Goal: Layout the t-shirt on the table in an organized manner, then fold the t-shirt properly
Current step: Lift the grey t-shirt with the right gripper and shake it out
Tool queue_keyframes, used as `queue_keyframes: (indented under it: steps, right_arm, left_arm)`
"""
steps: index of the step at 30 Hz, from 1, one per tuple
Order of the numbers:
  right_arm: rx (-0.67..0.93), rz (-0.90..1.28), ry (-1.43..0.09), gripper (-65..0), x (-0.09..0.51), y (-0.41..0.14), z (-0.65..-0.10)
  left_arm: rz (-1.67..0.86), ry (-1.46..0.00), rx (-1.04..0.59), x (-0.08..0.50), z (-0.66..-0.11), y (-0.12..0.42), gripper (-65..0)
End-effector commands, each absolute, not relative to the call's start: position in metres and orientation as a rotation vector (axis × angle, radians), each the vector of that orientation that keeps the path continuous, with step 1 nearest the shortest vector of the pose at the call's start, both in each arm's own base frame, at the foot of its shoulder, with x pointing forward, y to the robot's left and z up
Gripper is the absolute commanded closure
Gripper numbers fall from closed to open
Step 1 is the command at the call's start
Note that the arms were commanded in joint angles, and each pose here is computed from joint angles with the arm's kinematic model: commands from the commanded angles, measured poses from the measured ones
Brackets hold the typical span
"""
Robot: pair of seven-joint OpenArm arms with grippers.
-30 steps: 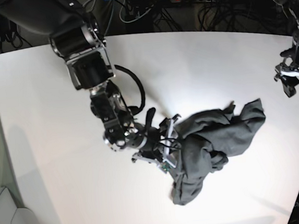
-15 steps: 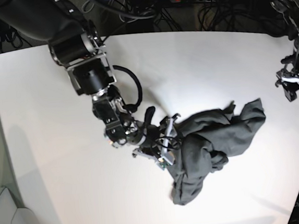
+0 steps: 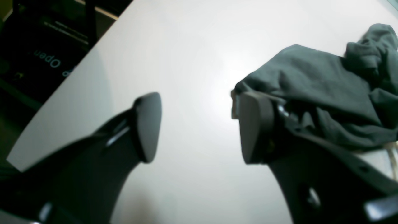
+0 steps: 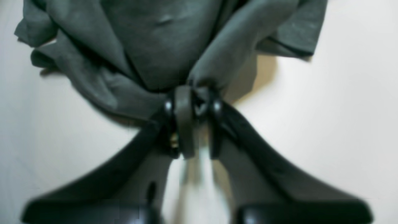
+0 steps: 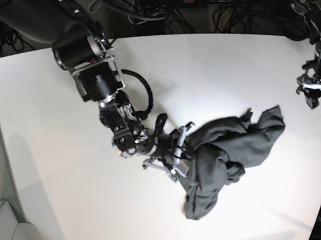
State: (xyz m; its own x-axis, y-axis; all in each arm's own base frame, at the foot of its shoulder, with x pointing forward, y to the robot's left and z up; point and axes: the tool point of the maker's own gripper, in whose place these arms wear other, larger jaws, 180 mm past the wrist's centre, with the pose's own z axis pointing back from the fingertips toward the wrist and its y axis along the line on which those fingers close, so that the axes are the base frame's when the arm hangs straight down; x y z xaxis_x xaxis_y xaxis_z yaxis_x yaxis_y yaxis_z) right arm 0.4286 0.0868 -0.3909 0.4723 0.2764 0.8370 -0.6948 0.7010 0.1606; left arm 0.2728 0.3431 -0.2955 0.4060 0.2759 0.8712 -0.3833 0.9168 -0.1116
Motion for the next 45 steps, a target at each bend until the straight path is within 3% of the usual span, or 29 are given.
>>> queue_keyframes:
  steps: [1, 20, 28, 36, 45]
  right_arm:
    - [0.552, 0.624, -0.966, -2.0, 0.443, 0.094, -0.366]
    - [0.537, 0.637, -0.979, 0.0, 0.427, 0.090, -0.364]
    - [0.394, 0.727, -1.157, 0.0, 0.411, 0.065, -0.280]
    - [0.222, 0.848, -1.390, 0.0, 0.373, 0.051, -0.157]
    - [0.114, 0.952, -1.369, 0.0, 0.371, 0.027, -0.166]
  left_arm:
    - [0.397, -1.136, 0.126, 0.281, -0.277, 0.347, -38.1]
    - [0.404, -1.124, 0.124, 0.280, -0.282, 0.348, -38.1]
    - [0.402, -1.118, 0.126, 0.278, -0.284, 0.348, -38.1]
    - [0.403, -1.122, 0.117, 0.279, -0.282, 0.347, -38.1]
    - [0.244, -1.093, 0.105, 0.267, -0.288, 0.331, -38.1]
